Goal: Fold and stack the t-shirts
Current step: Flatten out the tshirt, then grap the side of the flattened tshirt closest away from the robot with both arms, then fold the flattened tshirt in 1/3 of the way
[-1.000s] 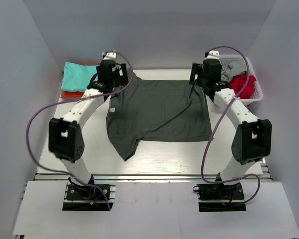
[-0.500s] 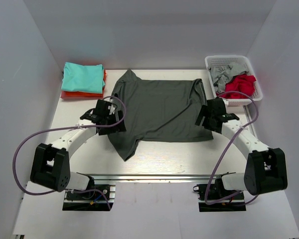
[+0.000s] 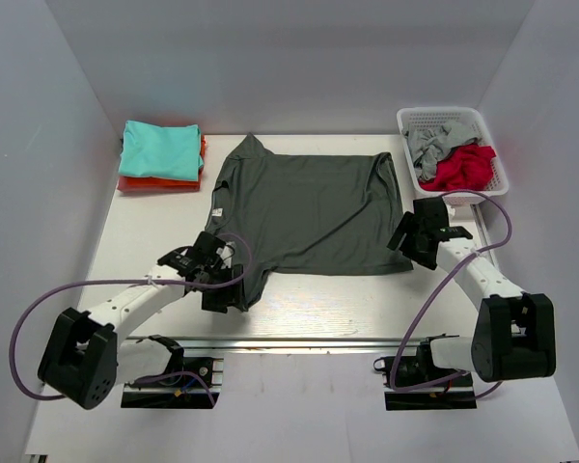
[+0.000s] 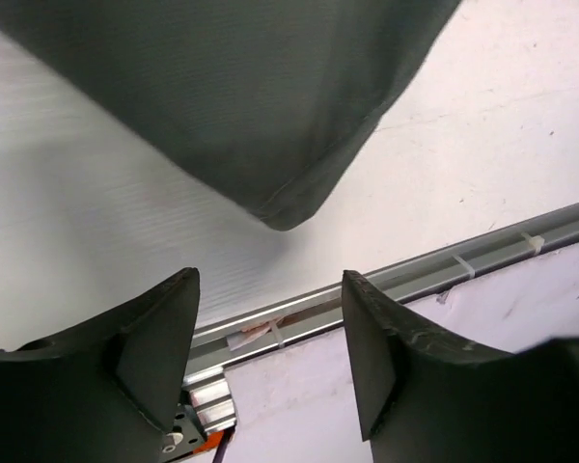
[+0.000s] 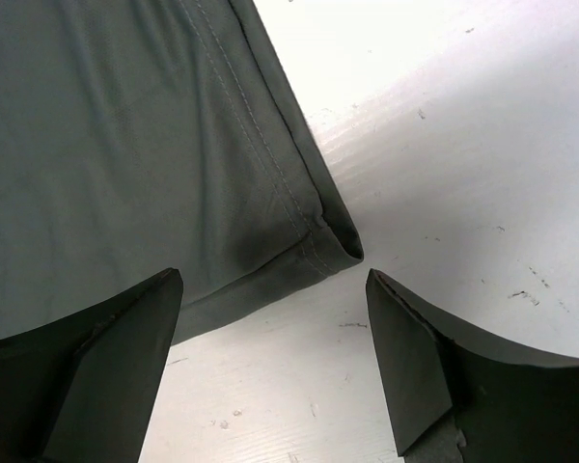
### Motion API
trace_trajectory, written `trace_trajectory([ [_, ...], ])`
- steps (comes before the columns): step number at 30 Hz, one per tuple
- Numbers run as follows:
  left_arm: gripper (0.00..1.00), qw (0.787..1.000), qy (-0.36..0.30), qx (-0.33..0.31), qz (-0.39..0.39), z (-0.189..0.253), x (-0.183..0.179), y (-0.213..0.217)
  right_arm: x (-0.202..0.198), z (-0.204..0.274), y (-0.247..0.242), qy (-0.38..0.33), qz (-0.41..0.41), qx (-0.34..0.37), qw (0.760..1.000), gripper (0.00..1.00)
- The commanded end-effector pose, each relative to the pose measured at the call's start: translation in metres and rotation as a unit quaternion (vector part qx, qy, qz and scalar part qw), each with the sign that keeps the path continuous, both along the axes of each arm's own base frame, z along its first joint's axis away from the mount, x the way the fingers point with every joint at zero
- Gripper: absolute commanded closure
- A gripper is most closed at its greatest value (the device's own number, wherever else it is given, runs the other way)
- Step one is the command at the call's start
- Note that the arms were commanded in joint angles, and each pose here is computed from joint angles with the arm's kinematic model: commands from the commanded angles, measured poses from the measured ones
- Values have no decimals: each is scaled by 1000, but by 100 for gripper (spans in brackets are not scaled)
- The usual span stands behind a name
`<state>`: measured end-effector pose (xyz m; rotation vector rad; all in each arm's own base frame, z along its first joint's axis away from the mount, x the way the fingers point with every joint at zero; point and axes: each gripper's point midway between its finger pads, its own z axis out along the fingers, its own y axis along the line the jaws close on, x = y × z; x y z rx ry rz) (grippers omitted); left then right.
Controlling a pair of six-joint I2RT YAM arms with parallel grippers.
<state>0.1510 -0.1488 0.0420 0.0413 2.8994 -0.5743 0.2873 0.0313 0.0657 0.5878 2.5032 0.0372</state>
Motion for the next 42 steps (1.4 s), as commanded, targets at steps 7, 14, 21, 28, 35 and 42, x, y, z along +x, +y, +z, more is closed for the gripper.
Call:
trace_trajectory([
  [7,36,997,-8,75,9,-23,22,0,-12,-15,-1,20,-13,41,999,27],
  [14,57,997,-38,72,3,-30,45,-9,-12,-33,-7,29,-27,47,998,31],
  [21,100,995,-3,102,2,-31,30,3,-22,-60,-7,69,-42,60,995,69],
  [28,100,995,28,91,-1,3,-3,11,-51,-54,-5,76,-30,62,995,100],
  [35,100,994,69,79,-12,14,-31,15,-77,-35,-2,76,-3,65,995,100],
  [42,100,998,-47,-4,-45,47,28,-28,-53,-21,8,36,31,81,996,100],
])
